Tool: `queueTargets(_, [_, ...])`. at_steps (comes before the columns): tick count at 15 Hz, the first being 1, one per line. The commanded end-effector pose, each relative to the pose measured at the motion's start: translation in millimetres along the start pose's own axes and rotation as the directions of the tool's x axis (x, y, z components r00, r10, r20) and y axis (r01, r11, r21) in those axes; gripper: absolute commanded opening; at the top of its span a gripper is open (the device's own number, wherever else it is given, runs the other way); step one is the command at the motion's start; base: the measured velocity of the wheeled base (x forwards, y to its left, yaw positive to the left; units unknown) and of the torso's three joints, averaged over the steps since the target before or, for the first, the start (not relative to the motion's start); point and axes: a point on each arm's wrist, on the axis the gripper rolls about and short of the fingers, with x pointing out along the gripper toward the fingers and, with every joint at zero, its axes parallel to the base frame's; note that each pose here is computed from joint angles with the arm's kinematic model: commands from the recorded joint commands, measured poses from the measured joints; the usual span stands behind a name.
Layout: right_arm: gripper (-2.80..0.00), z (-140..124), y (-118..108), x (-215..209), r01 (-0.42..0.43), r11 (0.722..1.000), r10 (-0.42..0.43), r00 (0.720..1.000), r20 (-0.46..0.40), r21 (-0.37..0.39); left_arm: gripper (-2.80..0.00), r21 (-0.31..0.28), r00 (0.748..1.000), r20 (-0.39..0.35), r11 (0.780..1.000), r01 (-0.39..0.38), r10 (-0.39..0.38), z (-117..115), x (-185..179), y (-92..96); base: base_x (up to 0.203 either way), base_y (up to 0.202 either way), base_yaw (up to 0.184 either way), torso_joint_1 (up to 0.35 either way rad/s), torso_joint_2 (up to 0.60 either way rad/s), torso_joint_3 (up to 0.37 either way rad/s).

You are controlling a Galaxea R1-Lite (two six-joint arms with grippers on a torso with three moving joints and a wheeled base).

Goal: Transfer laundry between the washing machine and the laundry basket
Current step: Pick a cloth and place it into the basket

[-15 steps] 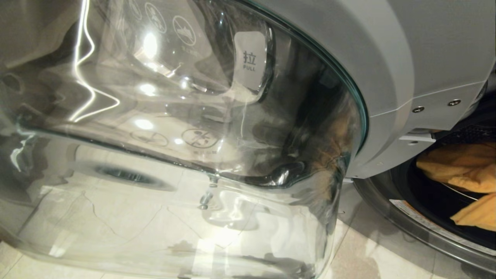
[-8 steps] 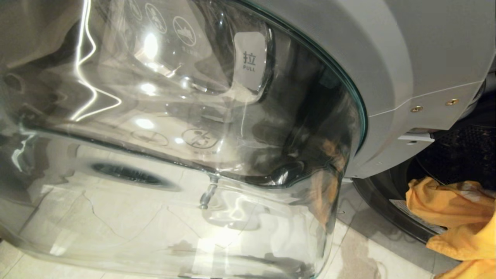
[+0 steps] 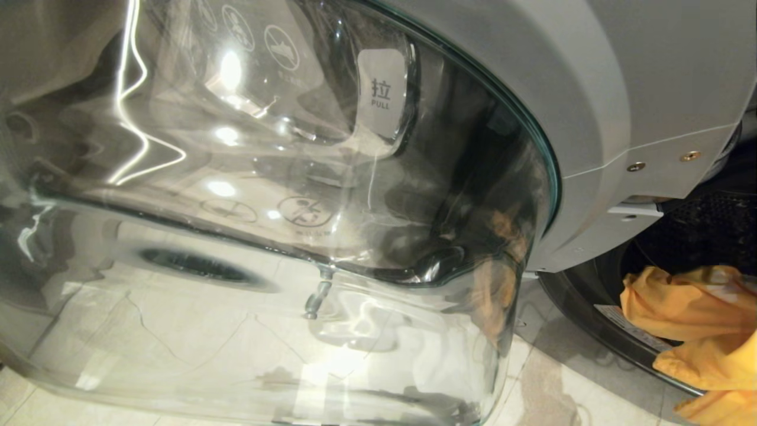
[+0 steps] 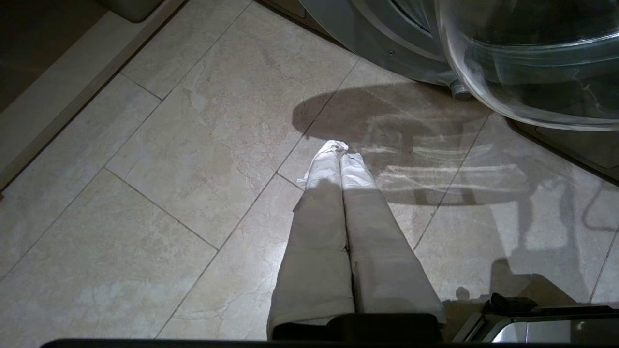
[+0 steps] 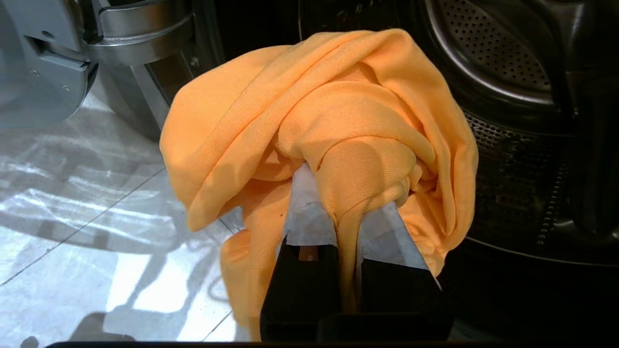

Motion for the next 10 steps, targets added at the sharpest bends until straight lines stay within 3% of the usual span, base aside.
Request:
queueTargets(1, [-2.80,-3.5,0.6,1.3,-0.013,1.000,0.013,1.000,-0.013,0.005,-2.80,0.000,0.999,-0.039,1.000,0.002,-0.002,-11.3,2.1,-0.5,0.000,0.000,0.000,0.000,0.00,0.000])
queueTargets(4, [-2.80,-8.9,0.9,1.2,-0.074,0.997,0.074,0.997,-0.018,0.023,-2.80,0.000,0.999,-0.039,1.000,0.002,-0.002,-11.3,2.1,-0.5,0.000,0.000,0.000,0.000,0.00,0.000])
queueTargets(10, [-2.80,-31.2,3.5,1.3,-0.105,0.993,0.110,0.989,-0.100,0.054,-2.80,0.000,0.999,-0.039,1.000,0.002,-0.002,-11.3,2.1,-0.5,0.000,0.000,0.000,0.000,0.00,0.000])
